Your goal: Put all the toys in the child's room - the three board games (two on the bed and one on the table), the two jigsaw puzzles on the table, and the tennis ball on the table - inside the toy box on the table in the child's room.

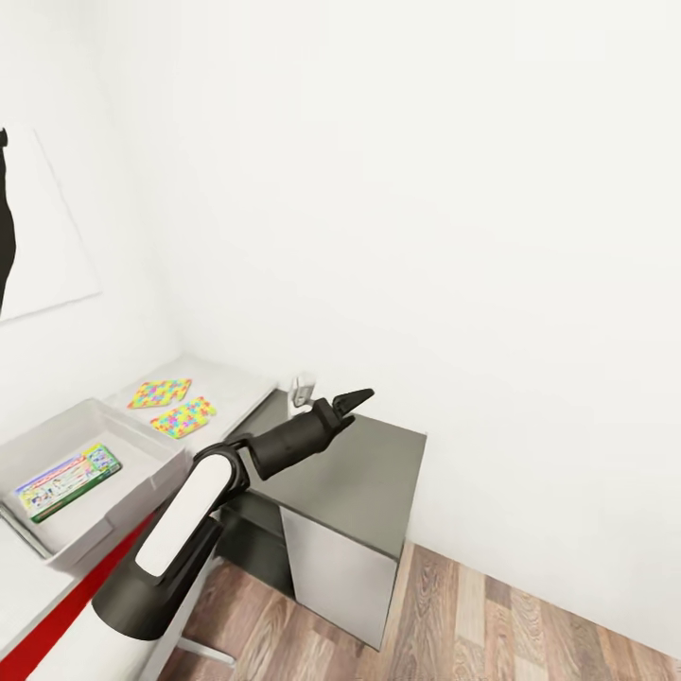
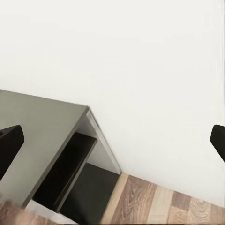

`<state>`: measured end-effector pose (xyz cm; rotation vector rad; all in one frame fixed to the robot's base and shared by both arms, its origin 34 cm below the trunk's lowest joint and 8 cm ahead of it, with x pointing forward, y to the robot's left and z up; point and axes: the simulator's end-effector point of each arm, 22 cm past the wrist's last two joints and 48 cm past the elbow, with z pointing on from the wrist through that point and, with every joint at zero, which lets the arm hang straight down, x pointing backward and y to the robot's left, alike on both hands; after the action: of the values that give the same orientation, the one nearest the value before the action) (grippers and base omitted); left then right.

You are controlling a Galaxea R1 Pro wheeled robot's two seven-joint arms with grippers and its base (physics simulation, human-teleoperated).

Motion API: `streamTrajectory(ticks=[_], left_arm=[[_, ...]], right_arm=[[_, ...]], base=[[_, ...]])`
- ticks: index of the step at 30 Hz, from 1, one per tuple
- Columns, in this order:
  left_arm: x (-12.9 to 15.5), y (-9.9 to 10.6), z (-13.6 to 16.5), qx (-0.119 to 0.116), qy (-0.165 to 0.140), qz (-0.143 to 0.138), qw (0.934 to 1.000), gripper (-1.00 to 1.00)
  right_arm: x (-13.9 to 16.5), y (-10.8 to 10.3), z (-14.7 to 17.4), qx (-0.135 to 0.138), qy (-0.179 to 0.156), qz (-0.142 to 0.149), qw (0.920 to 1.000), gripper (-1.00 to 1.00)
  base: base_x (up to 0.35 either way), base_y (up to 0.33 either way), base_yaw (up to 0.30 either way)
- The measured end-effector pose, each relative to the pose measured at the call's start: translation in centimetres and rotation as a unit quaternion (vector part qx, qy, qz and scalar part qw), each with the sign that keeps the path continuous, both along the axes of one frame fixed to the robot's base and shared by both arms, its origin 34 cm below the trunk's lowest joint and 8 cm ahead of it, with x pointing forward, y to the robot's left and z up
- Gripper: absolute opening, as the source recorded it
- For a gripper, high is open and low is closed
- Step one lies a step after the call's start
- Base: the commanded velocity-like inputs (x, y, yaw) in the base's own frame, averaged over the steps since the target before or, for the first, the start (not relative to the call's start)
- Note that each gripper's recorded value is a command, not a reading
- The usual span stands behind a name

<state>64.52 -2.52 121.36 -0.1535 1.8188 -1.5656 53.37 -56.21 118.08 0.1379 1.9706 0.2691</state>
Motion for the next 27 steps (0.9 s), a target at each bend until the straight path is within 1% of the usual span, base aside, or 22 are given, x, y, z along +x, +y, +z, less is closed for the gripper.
streamTrajectory(ticks=[7, 11, 20, 27], left_arm=[[-0.2, -0.1, 0.6, 0.004, -0.009, 0.002, 1.0, 1.0], [-0.3, -0.2, 0.8, 0.008, -0.014, 0.004, 0.9999, 1.0], [-0.6, -0.7, 1.7, 0.007, -0.022, 0.004, 0.9997, 1.0], [-0.7, -1.5, 1.9, 0.015, -0.03, 0.008, 0.9994, 1.0]], right_arm=[[-0.2, 0.0, 0.4, 0.001, -0.005, 0.0, 1.0, 1.0], [-0.3, 0.0, 0.7, 0.0, -0.008, 0.0, 1.0, 1.0], [-0.5, 0.1, 1.2, 0.001, -0.014, 0.002, 0.9999, 1.0], [-0.3, 1.0, 1.3, -0.001, -0.013, 0.014, 0.9998, 1.0]], base=[[-0.097, 0.0, -0.101], [-0.043, 0.0, -0.101], [-0.018, 0.0, -0.059], [-0.006, 0.0, -0.019]])
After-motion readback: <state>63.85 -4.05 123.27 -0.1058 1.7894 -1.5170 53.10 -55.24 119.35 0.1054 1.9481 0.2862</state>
